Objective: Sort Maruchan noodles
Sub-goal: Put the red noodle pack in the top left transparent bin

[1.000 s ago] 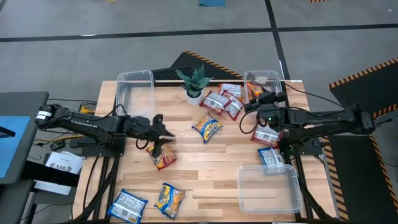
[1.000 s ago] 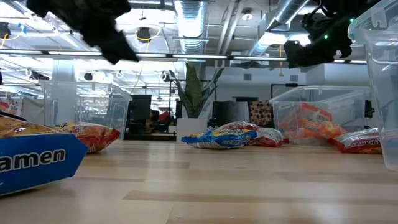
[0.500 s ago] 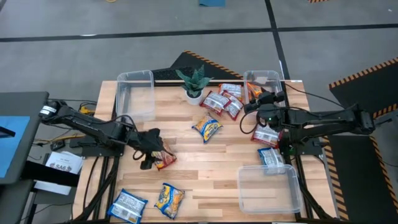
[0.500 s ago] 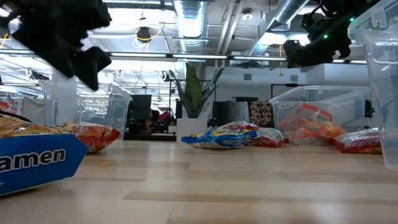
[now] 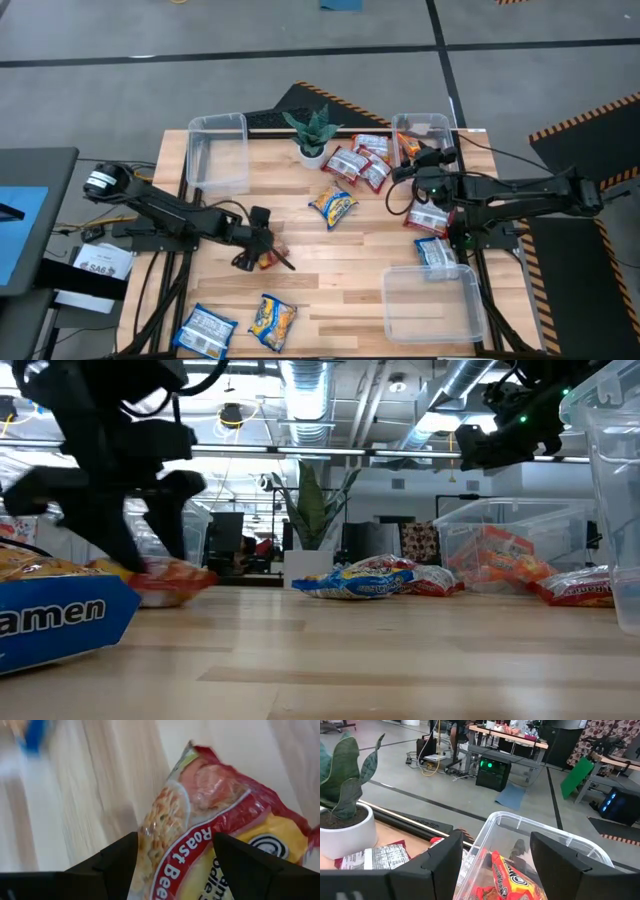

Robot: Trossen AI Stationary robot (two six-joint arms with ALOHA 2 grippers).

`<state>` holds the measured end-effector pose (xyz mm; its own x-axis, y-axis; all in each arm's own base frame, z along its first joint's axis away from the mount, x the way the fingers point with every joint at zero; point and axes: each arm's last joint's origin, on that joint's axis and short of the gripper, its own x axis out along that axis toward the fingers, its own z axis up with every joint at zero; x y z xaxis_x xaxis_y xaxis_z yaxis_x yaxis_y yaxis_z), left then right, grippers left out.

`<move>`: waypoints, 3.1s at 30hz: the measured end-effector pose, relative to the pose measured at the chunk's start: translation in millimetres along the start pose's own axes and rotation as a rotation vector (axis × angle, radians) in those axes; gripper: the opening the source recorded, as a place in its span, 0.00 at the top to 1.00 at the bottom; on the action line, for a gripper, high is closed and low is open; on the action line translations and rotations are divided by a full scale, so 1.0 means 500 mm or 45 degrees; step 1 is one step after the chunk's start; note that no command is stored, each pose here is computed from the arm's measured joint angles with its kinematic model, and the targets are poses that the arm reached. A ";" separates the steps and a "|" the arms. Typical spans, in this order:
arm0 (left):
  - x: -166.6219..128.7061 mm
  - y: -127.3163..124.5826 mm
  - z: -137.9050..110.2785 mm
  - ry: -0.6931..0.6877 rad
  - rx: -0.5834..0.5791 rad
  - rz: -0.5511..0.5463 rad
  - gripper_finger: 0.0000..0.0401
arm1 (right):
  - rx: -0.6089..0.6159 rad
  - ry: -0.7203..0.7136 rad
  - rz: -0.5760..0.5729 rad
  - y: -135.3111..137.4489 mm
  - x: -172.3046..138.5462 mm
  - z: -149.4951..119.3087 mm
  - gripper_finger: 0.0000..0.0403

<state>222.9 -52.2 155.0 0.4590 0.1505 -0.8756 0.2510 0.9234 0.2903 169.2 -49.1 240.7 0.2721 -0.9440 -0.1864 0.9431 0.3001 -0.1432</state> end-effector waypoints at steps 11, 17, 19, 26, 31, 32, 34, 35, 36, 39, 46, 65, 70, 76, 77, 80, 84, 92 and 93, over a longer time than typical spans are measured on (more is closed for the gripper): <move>0.028 -0.003 -0.002 0.073 -0.080 0.050 0.72 | 0.010 0.007 0.027 0.001 0.000 0.000 0.37; 0.013 0.015 0.006 0.107 -0.097 0.161 0.98 | 0.013 0.007 0.027 0.001 0.000 0.000 0.37; -0.004 0.023 0.019 0.091 -0.099 0.171 0.99 | 0.013 0.007 0.027 0.001 0.000 0.000 0.37; -0.126 0.068 0.087 -0.145 -0.107 0.308 1.00 | 0.012 0.007 0.027 0.001 0.000 0.000 0.37; -0.247 0.110 0.094 -0.376 -0.216 0.560 1.00 | 0.012 0.007 0.027 0.001 0.000 0.000 0.37; -0.263 0.117 0.087 -0.396 -0.245 0.606 1.00 | 0.011 0.007 0.027 0.001 0.000 0.000 0.37; -0.290 0.133 0.073 -0.435 -0.303 0.671 1.00 | 0.012 0.007 0.027 0.001 0.000 0.000 0.37; -0.300 0.139 0.063 -0.447 -0.334 0.677 1.00 | 0.012 0.007 0.027 0.001 0.000 0.000 0.37; -0.308 0.144 0.055 -0.454 -0.362 0.667 1.00 | 0.011 0.008 0.028 0.001 0.000 0.000 0.37; -0.312 0.154 0.040 -0.489 -0.421 0.531 1.00 | 0.012 0.011 0.041 0.002 0.000 -0.001 0.37; -0.220 0.137 0.036 -0.599 -0.475 0.200 0.95 | 0.013 0.024 0.079 0.003 0.002 -0.001 0.37; 0.018 0.106 0.193 -0.418 0.002 -0.003 0.28 | 0.019 0.026 0.084 0.003 0.002 -0.001 0.37; 0.067 0.114 0.220 -0.249 0.065 -0.048 0.27 | 0.022 0.027 0.086 0.003 0.002 -0.001 0.37; 0.126 0.142 0.201 -0.059 0.020 -0.052 0.27 | 0.021 0.037 0.119 0.005 0.002 -0.002 0.37; 0.134 0.148 0.196 -0.042 -0.001 -0.051 0.27 | 0.022 0.036 0.119 0.005 0.002 -0.002 0.37; 0.160 0.160 0.185 0.000 -0.072 -0.042 0.27 | 0.011 0.042 0.120 0.007 0.003 -0.004 0.37; 0.181 0.162 0.176 0.062 -0.137 0.011 0.41 | -0.010 0.054 0.118 0.012 0.006 -0.009 0.37; 0.167 0.166 0.173 0.081 -0.214 0.062 0.96 | -0.045 0.072 0.110 0.022 0.012 -0.018 0.37; 0.159 0.166 0.171 0.088 -0.215 0.056 0.98 | -0.045 0.072 0.110 0.022 0.012 -0.018 0.37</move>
<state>352.8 6.2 142.6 0.4054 0.2105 -0.8896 0.0830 0.9606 0.2652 179.4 -50.1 229.3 0.3397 -0.9056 -0.2540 0.9090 0.3854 -0.1586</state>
